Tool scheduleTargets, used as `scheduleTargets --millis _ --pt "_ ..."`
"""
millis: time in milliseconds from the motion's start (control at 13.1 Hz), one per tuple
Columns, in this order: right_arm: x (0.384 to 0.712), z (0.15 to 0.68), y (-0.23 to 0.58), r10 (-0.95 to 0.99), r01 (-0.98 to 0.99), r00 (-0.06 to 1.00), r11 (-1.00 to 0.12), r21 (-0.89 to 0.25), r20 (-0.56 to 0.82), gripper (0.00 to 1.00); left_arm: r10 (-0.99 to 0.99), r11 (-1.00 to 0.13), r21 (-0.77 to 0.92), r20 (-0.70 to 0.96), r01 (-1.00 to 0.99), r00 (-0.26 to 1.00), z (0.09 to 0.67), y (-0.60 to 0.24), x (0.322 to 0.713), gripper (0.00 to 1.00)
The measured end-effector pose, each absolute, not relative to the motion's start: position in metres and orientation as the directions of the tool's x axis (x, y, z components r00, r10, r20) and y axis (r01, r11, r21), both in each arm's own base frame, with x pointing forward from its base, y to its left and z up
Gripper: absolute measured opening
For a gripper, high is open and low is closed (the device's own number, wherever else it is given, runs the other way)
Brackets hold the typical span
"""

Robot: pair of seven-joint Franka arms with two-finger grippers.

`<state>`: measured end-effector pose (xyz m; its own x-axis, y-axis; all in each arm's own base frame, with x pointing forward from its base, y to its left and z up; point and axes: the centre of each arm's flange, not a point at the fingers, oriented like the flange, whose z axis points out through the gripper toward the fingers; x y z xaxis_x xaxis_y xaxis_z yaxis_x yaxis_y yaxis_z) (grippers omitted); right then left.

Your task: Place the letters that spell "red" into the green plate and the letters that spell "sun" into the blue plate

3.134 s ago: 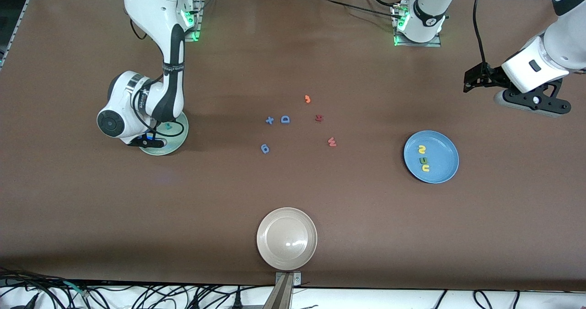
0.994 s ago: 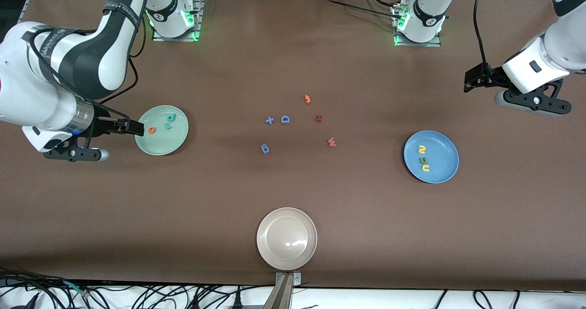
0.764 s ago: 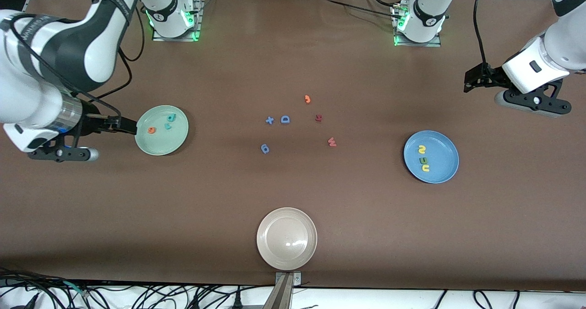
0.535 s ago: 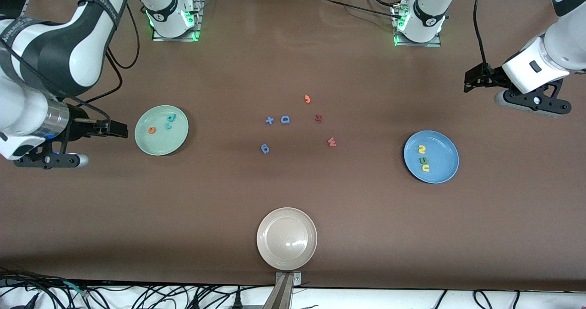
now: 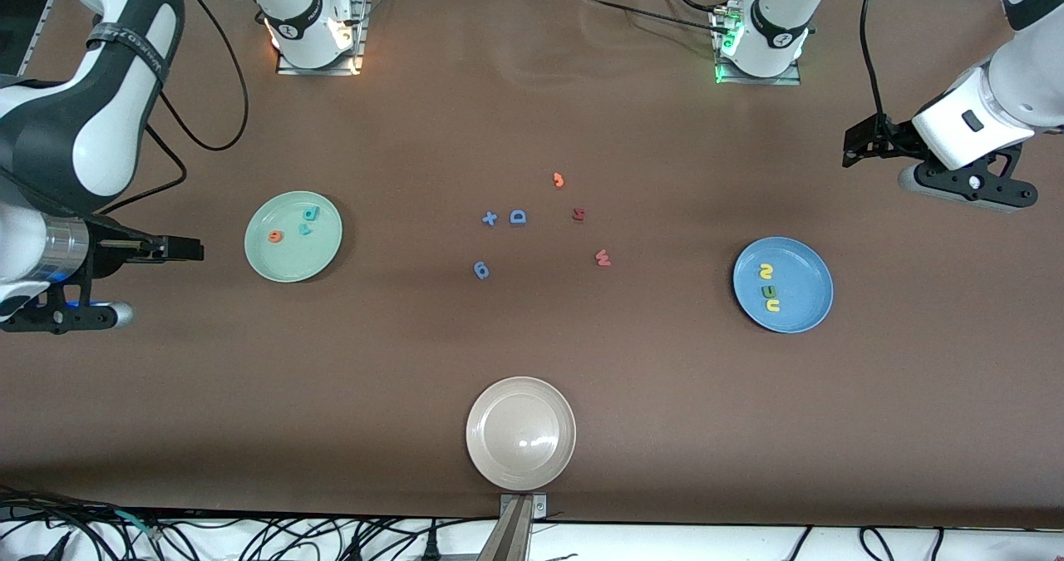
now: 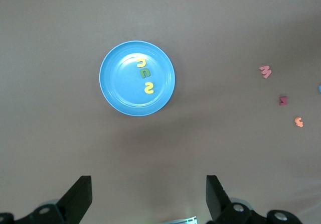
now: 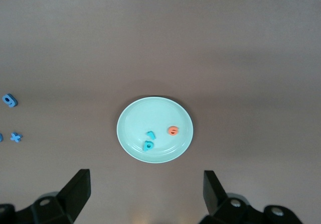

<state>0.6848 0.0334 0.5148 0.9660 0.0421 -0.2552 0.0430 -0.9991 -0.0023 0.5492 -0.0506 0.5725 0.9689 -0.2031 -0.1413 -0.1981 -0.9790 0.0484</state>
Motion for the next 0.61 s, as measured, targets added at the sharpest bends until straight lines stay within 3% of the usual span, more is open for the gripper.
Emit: scheduleTargets --millis 611 --pt "0.677 0.536 0.025 0.097 0.104 0.963 -0.995 0.014 -0.253 1.0 -0.202 -0.979 0.049 -0.143 -0.197 0.969 0.572 -0.05 0.549 1.0"
